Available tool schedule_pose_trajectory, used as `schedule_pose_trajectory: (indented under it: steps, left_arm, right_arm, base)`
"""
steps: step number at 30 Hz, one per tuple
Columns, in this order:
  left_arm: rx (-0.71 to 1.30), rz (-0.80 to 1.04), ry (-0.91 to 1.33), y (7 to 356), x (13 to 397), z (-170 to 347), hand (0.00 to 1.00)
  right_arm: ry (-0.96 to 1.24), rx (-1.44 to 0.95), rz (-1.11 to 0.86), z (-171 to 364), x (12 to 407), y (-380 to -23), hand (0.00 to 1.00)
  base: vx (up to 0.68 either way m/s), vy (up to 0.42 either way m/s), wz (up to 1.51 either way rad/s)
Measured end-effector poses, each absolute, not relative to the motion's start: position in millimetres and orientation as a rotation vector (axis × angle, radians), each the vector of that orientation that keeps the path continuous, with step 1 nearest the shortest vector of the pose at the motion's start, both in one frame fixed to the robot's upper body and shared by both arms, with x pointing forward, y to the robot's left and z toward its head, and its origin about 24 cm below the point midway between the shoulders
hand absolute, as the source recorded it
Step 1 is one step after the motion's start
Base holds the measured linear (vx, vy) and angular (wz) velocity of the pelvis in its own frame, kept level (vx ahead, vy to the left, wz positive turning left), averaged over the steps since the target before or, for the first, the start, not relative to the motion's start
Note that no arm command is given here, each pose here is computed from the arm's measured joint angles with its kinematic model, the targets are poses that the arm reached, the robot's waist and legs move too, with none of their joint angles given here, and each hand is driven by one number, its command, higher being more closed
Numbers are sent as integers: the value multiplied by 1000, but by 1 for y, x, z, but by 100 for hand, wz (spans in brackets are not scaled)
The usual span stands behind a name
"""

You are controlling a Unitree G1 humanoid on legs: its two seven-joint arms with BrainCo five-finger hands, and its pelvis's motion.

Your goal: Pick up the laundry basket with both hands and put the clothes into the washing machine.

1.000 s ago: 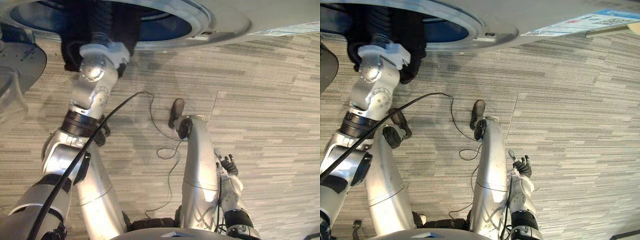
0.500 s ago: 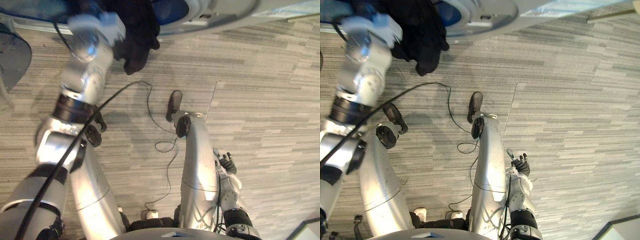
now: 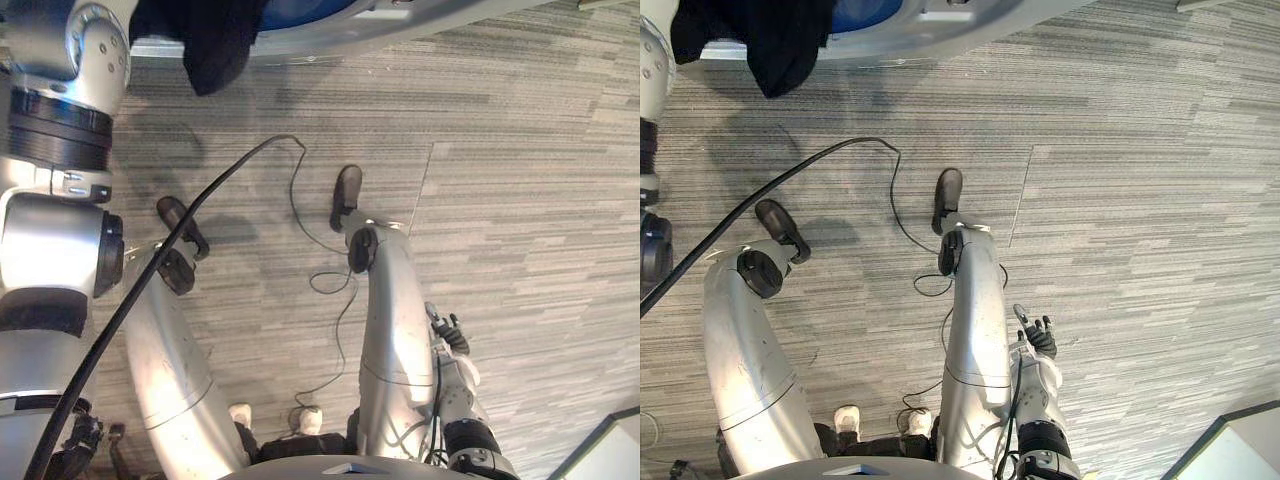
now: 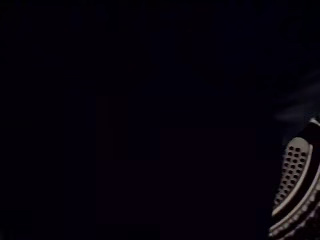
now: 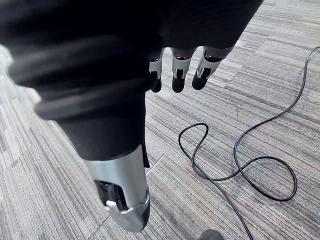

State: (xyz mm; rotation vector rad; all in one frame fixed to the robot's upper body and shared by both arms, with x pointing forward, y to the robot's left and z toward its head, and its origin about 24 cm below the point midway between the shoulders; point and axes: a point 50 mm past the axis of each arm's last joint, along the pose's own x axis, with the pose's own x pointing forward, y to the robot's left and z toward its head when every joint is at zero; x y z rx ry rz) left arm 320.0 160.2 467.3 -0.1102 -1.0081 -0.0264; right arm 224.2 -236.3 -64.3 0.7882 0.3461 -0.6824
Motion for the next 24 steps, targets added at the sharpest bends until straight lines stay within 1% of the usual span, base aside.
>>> schedule_pose_trajectory:
  steps: [3, 5, 9, 15, 19, 20, 24]
  left_arm:
    - [-159, -42, -1099, 160, 299, 495, 100]
    - [-202, -29, -1158, 165, 286, 508, 100]
    - [-290, 83, -1244, 195, 267, 520, 100]
    - [-317, 138, -1270, 198, 259, 526, 100]
    - [-260, 189, -1268, 197, 262, 524, 100]
    - [-216, 211, -1270, 196, 264, 524, 0]
    - [46, 353, -1238, 189, 276, 521, 0]
  right_arm:
    - [334, 805, -702, -64, 223, -239, 0]
    - [318, 815, -729, -65, 221, -244, 0]
    - [295, 854, -785, -66, 216, -251, 0]
    - [241, 898, -867, -66, 208, -265, 0]
    - [223, 898, -882, -65, 207, -268, 0]
    - [223, 898, -883, -65, 207, -268, 0]
    - [223, 894, -891, -66, 205, -269, 0]
  base:
    - [-45, 57, -6]
    - [-51, 61, -3]
    - [-36, 36, -1]
    - [-45, 42, 0]
    - [-40, 37, 0]
    - [-53, 50, 0]
    - [-44, 42, 1]
